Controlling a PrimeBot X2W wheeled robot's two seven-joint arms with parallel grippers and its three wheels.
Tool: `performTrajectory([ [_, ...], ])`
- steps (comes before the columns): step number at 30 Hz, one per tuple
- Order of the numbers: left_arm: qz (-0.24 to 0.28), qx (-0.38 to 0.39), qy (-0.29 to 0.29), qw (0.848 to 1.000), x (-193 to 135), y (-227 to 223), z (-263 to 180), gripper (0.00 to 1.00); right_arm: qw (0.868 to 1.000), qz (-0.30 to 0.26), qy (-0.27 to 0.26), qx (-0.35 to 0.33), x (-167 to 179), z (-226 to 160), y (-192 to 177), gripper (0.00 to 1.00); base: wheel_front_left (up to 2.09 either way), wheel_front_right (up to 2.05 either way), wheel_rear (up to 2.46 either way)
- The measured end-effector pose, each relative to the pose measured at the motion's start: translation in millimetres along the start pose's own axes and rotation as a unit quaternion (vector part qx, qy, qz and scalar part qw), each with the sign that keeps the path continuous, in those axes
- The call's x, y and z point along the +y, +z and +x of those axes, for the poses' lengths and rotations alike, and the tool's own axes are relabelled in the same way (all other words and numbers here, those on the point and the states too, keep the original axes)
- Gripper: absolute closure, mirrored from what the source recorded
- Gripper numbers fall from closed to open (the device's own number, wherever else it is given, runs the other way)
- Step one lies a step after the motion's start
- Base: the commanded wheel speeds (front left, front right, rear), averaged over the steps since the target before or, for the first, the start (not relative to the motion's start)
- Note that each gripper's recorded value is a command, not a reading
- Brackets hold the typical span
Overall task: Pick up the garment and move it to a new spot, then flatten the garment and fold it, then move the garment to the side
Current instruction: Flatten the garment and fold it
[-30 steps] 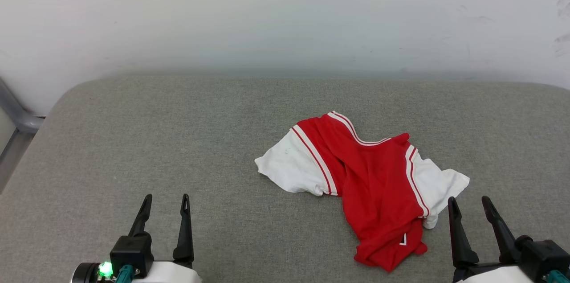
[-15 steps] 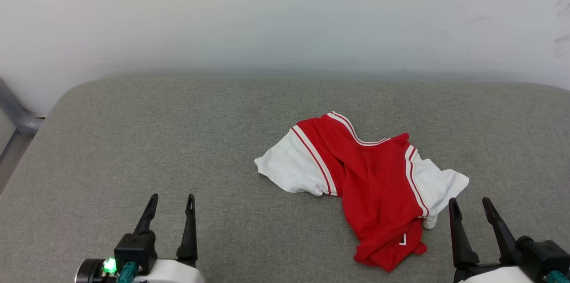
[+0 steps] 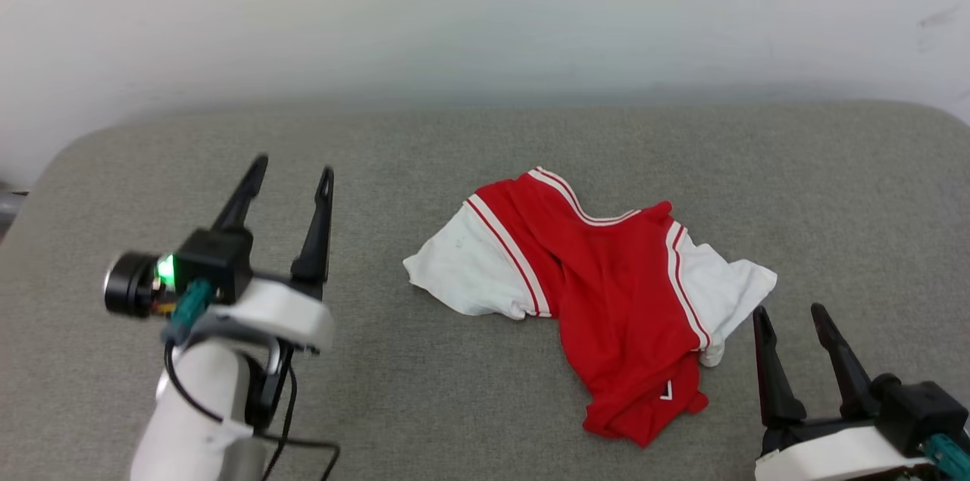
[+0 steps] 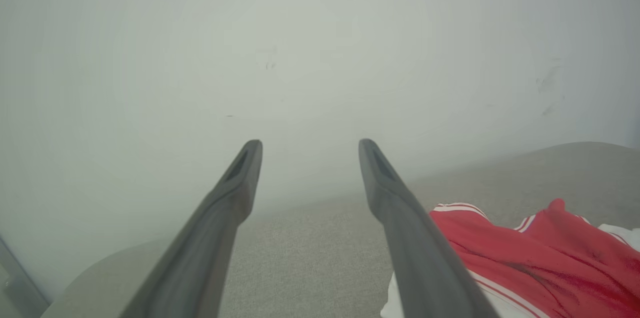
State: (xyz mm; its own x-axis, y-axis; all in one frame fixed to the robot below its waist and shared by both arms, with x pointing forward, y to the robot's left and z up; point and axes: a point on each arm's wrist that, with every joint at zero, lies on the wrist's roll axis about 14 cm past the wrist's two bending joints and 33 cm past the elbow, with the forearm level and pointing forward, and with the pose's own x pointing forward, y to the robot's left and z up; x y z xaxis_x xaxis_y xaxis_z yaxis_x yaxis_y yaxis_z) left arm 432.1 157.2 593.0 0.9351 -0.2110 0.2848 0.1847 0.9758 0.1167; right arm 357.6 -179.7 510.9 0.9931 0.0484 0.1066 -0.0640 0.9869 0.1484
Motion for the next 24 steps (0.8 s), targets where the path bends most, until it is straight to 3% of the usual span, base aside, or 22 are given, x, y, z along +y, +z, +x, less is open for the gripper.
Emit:
performTrajectory([
  [8, 0.022, -0.025, -0.064, 0.997, -18, 15, 59, 0.00, 1.000, -0.008, -0.014, 0.001, -10, 9, -1, 0.00, 0.00, 0.00, 0.00],
  [13, 0.027, 0.010, -0.118, 0.993, -42, 7, 87, 0.00, 1.000, -0.010, -0.022, 0.005, -16, 14, -4, 0.00, 0.00, 0.00, 0.00],
  [20, 0.021, 0.152, -0.180, 0.972, -67, -38, 100, 0.00, 1.000, -0.012, -0.027, 0.012, -20, 20, -10, 0.00, 0.00, 0.00, 0.00],
  [24, 0.025, 0.271, -0.199, 0.941, -70, -77, 91, 0.00, 0.999, -0.012, -0.029, 0.019, -22, 21, -15, 0.00, 0.00, 0.00, 0.00],
])
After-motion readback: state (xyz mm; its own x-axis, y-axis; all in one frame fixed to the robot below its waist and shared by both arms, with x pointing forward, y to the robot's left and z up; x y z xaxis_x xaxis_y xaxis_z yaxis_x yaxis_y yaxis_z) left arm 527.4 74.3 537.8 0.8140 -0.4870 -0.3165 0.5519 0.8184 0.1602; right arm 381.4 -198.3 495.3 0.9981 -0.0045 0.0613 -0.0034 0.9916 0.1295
